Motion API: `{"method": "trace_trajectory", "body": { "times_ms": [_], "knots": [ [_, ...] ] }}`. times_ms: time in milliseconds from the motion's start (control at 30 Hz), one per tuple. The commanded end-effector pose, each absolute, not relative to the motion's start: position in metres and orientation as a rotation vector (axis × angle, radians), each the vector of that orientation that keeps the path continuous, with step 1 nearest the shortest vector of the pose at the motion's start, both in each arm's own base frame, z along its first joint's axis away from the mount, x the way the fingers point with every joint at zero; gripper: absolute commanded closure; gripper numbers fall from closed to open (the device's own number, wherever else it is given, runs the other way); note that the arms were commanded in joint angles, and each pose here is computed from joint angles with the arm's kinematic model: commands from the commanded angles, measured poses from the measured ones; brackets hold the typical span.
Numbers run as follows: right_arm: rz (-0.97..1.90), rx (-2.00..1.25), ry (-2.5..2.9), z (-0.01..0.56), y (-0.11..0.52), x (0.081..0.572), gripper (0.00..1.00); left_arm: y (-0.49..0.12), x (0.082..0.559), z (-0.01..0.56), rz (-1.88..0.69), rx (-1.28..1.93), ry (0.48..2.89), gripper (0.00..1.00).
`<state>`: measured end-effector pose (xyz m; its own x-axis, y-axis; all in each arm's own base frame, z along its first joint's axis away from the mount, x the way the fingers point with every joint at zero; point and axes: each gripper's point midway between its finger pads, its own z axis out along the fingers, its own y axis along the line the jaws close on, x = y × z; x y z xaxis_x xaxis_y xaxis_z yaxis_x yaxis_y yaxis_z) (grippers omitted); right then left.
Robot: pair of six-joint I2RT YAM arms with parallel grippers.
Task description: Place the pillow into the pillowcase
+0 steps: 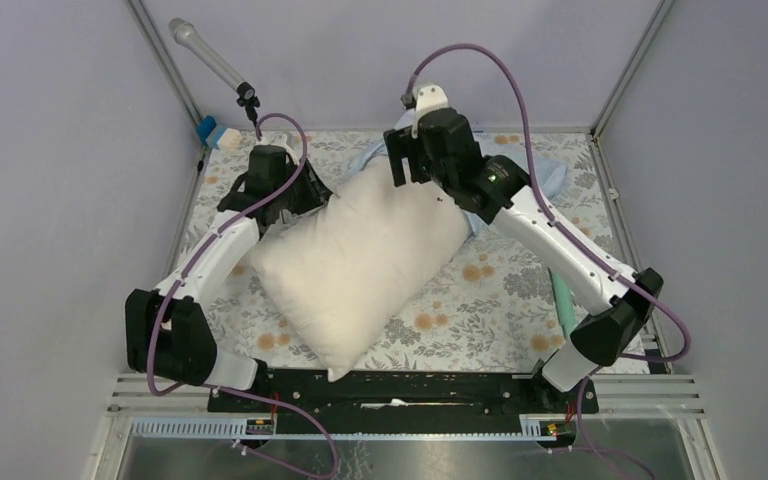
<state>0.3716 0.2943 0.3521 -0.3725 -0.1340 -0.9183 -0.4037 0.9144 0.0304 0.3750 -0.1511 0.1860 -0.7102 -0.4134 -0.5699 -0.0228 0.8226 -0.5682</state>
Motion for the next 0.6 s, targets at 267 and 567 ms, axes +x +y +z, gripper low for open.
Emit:
{"method": "trace_trajectory", "body": {
  "times_ms": [267,567],
  "knots": [
    [-0.076,-0.398,1.969,0.242,0.237,0.424,0.18,-0.130,0.356,0.295,-0.596,-0.179,2.075,0.17],
    [-0.165,-0.471,1.986,0.216,0.251,0.459,0.18,-0.097,0.255,0.243,-0.592,-0.415,2.117,0.01]
  ]
}}
